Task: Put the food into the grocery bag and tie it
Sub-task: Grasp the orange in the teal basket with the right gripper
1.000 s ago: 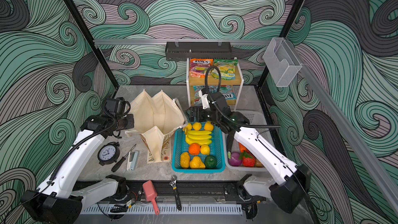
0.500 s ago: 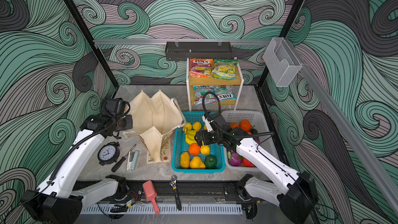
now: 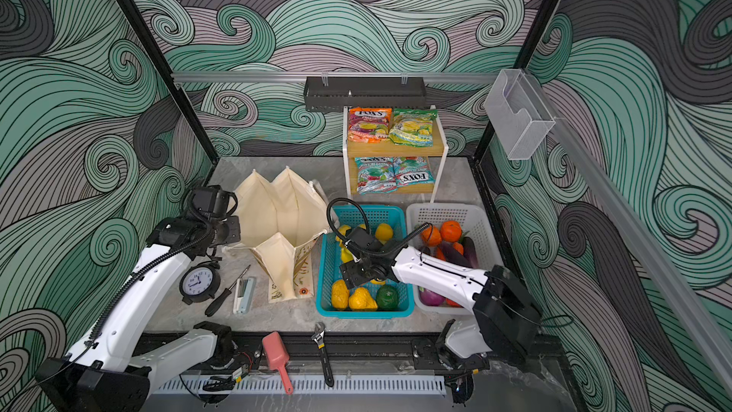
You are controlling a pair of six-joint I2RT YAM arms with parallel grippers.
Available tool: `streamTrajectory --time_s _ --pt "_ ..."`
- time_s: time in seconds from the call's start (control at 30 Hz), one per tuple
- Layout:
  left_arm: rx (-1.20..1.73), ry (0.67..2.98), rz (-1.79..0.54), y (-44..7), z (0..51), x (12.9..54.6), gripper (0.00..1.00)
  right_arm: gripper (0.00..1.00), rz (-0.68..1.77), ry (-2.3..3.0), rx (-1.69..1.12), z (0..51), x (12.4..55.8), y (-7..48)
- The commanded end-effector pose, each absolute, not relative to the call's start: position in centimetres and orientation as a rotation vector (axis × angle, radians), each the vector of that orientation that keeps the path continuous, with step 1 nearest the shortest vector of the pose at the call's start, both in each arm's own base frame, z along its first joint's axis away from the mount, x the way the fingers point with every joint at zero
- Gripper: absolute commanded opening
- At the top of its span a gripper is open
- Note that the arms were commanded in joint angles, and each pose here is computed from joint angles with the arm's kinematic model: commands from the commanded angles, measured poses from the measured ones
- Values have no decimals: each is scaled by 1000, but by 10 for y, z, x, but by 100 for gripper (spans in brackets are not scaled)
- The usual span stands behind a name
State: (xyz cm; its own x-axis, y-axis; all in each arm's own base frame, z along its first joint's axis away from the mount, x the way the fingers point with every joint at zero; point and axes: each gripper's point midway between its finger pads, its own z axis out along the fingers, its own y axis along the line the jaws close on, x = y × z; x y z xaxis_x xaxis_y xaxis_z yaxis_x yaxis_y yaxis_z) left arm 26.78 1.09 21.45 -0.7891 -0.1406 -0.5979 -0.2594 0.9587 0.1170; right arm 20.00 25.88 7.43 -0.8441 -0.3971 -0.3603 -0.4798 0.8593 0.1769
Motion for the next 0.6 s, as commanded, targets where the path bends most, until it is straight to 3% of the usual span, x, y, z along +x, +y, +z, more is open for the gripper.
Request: streamTrajectory --time_s 0.0,0.43,0.57 --pt "-280 2491 249 11 211 269 0 79 370 2704 -596 68 207 264" --pt "-261 2494 221 7 209 271 0 80 241 2702 -586 37 215 263" --pt "-254 2498 212 5 208 271 0 71 263 2683 -580 40 217 266"
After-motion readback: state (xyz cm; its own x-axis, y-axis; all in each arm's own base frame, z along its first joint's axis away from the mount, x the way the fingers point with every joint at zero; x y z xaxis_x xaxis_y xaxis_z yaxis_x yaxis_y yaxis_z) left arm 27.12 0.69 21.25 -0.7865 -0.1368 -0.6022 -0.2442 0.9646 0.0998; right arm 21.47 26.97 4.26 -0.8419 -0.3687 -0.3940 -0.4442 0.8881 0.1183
